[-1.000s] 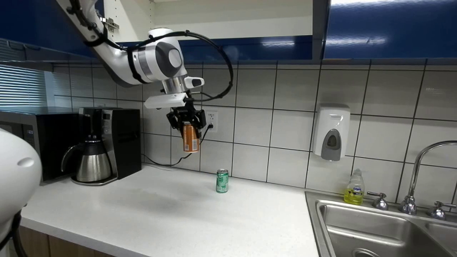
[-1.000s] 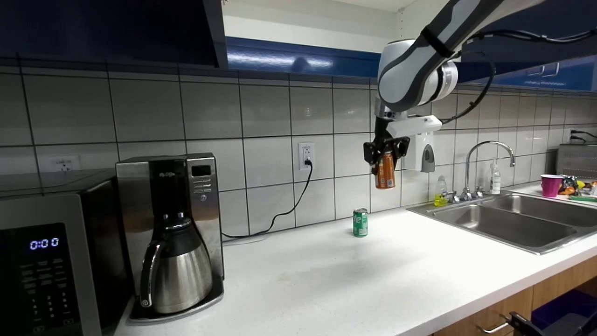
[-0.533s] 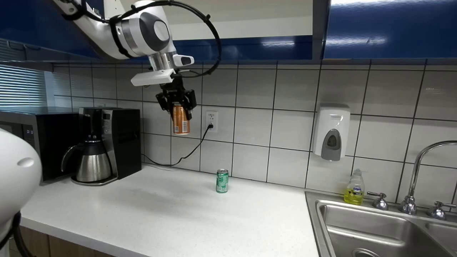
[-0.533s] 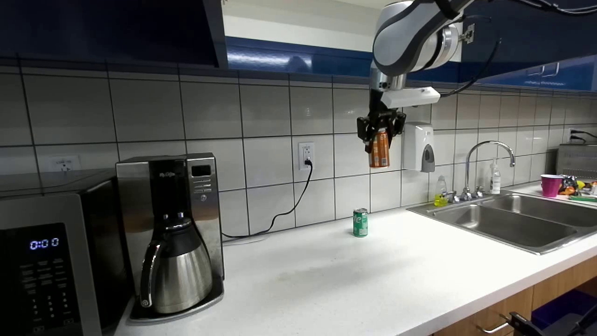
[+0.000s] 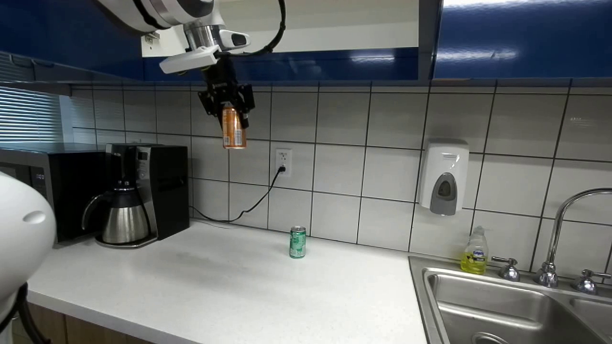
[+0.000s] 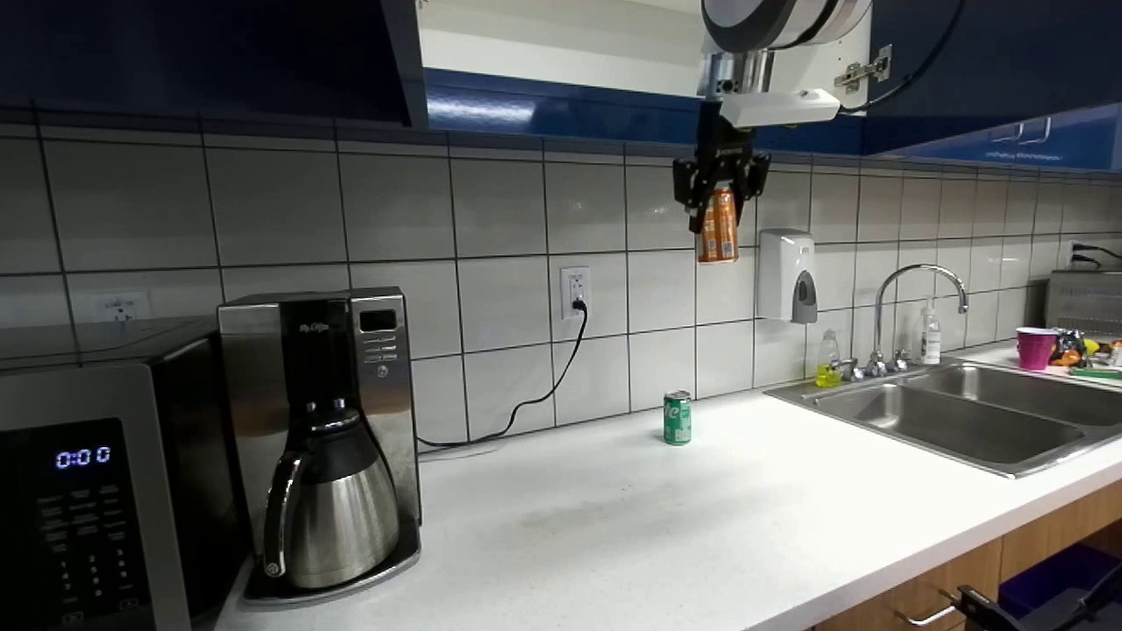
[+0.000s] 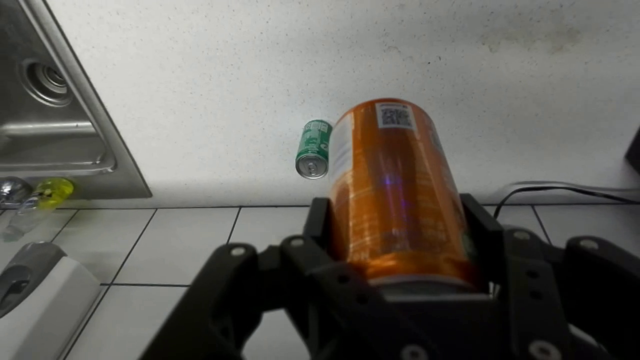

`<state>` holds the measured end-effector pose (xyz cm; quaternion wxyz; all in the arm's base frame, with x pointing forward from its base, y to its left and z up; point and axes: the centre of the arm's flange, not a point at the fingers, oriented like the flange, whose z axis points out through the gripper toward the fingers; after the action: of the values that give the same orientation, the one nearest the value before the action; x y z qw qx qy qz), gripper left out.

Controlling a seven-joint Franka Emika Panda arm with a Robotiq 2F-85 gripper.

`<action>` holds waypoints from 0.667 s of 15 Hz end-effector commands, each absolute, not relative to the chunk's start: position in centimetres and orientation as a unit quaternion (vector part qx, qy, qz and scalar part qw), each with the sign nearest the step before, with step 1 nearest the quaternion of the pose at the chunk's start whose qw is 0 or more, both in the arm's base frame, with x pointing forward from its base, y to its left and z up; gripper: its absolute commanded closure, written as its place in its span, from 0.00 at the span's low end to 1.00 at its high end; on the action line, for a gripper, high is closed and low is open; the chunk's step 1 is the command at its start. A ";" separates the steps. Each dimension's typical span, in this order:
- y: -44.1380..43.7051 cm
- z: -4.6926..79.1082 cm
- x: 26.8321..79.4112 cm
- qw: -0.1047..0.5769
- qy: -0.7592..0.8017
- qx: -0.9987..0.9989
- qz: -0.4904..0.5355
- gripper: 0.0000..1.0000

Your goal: Put the orange soda can in the open shelf

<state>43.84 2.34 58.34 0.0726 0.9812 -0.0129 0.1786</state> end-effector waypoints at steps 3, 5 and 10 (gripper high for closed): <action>3.4 65.1 42.5 0.067 -0.019 0.980 0.188 0.61; 3.6 67.1 42.3 0.065 -0.019 0.978 0.195 0.61; 4.1 72.4 42.1 0.070 -0.025 0.973 0.218 0.61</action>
<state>41.91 3.57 68.48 0.0690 0.9747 -0.0194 0.2119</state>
